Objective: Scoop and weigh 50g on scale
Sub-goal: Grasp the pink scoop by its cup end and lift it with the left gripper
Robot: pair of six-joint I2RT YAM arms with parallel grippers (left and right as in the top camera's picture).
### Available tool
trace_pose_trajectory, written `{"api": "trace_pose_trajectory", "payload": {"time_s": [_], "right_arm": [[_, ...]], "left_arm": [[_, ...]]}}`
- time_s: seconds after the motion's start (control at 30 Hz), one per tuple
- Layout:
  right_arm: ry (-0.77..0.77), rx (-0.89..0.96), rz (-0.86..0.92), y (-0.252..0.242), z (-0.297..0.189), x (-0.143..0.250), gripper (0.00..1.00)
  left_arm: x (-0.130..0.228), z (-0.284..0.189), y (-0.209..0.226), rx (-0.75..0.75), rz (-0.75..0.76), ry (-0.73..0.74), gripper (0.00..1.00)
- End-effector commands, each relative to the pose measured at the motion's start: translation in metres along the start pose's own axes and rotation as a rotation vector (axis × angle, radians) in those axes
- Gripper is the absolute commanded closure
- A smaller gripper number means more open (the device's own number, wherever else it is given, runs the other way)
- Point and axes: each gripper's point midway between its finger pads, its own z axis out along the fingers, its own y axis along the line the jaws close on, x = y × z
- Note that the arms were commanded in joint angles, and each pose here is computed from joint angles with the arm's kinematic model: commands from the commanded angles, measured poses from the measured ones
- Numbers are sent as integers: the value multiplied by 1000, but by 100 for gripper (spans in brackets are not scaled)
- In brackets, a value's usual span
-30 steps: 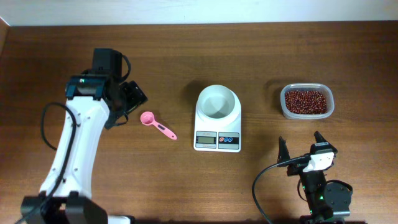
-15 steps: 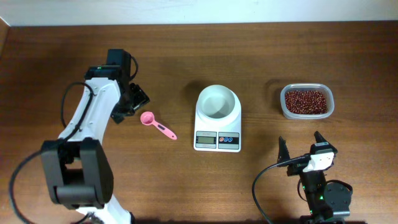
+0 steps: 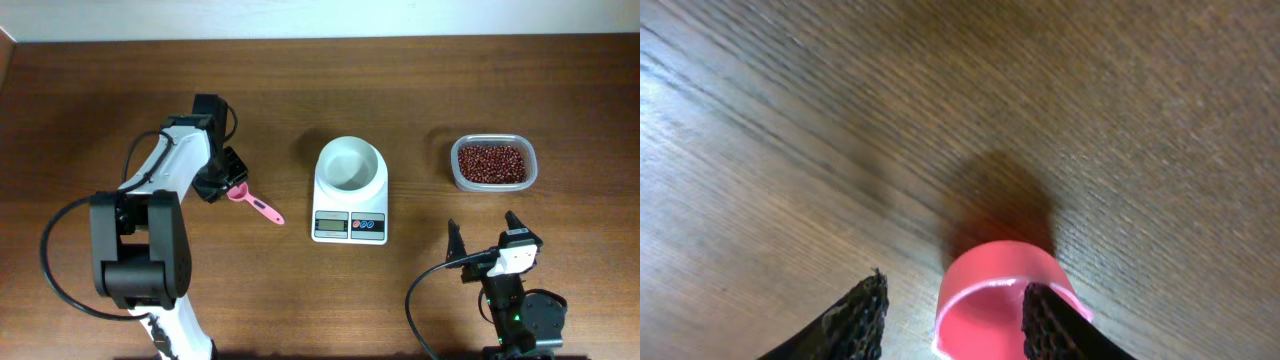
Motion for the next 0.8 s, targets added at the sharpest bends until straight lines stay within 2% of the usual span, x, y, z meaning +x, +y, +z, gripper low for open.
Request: {"api": "trace_pose_trajectory", "payload": {"time_s": [0.0,0.07,0.2,0.23,0.4,0.43,0.47,0.5,0.57,0.63,0.77], "right_arm": [[2,9,5,-2,0,3,1],[2,9,5,-2,0,3,1],[2,9,5,-2,0,3,1],[1,9,5,-2,0,3,1],[1,9,5,-2,0,3,1],[2,9,5,-2,0,3,1],[2,9,5,-2,0,3,1],[1,9,5,-2,0,3,1],[2,9,5,-2,0,3,1],[2,9,5,-2,0,3,1],[2,9,5,-2,0,3,1]], "left_arm": [[8,16,5,-13,-6,24,55],[8,17,5,-13,-6,23,57],[6,17,4,-7,-6,18,68],[6,17,3,-7,-8,18,74],[14,17,-2,21,-183,62,91],[20,16,0,8,-276,87,91],[24,16,2,-7,-336,97,84],[24,16,1,-7,-336,95,75],[24,16,1,-10,-334,94,64],[25,16,0,-9,-330,93,66],[26,16,-4,-10,-315,80,78]]}}
